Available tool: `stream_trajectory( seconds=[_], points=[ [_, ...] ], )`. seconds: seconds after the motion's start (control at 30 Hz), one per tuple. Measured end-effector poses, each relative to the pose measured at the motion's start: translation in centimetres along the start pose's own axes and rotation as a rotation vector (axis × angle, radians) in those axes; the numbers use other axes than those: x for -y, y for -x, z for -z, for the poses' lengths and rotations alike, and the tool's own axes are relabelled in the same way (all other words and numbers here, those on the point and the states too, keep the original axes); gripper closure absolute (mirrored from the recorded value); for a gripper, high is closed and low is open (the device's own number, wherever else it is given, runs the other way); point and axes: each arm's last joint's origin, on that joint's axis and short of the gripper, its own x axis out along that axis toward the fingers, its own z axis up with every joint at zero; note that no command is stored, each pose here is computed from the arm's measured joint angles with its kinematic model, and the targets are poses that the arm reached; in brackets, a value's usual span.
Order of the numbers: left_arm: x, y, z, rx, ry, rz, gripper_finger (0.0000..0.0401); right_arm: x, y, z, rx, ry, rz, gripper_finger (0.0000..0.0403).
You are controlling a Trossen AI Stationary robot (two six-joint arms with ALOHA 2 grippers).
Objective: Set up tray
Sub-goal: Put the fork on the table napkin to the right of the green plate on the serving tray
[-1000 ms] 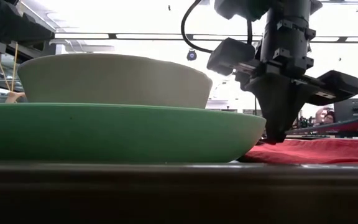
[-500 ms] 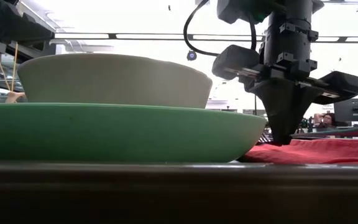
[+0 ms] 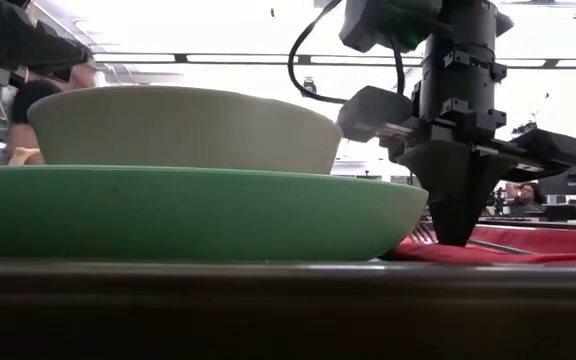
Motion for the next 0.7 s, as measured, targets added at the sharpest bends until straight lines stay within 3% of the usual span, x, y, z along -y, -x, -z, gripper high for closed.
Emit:
stream_trajectory(
  seconds=[0.3, 0.7],
  points=[
    [0.00, 0.00, 0.00, 0.000, 0.000, 0.000, 0.0332, -0.12, -0.04, 0.01, -0.003, 0.007, -0.008, 0.0394],
    [0.00, 0.00, 0.00, 0.000, 0.000, 0.000, 0.0332, -0.12, -0.07, 0.03, -0.010, -0.002, -0.008, 0.0353]
  ],
)
